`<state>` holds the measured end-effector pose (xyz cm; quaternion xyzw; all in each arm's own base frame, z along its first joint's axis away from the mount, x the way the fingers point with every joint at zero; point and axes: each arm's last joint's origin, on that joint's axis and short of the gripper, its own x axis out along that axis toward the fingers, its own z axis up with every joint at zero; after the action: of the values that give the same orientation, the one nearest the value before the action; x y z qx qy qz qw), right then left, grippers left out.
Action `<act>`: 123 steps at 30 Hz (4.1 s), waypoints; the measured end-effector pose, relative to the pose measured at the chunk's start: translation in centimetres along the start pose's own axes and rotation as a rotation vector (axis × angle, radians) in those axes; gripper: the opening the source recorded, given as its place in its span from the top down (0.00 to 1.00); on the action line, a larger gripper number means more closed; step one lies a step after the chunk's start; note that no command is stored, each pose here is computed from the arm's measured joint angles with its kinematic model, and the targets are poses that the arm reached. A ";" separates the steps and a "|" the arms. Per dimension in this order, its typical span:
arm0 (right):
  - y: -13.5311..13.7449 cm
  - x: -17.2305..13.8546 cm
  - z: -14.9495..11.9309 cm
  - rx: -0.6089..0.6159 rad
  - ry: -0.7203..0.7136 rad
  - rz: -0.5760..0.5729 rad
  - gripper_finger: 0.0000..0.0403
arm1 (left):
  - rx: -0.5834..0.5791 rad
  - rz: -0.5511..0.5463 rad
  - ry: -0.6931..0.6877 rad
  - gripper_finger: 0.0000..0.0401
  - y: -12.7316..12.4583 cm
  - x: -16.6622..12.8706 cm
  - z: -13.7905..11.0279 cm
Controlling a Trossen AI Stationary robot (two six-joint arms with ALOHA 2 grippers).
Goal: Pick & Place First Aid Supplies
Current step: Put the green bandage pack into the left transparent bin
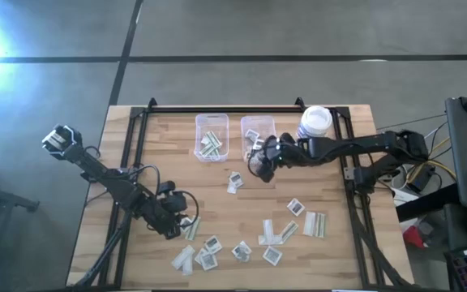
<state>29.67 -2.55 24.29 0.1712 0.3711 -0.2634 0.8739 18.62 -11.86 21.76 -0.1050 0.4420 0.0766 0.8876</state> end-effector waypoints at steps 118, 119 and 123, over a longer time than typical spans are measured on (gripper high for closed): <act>6.6 -4.0 -6.0 -0.092 0.042 0.148 0.85 | -0.374 0.232 0.250 0.53 -3.8 9.8 1.9; 6.6 -4.0 -6.0 -0.092 0.042 0.148 0.85 | -0.373 0.232 0.250 0.53 -3.8 9.8 1.9; 6.6 -4.0 -6.0 -0.092 0.042 0.148 0.84 | -0.367 0.241 0.257 0.53 -3.7 9.8 1.8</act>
<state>27.85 7.03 23.90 0.1635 0.3873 -0.1773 0.8899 26.67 -14.54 15.43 -0.2199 0.5392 0.2468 0.7746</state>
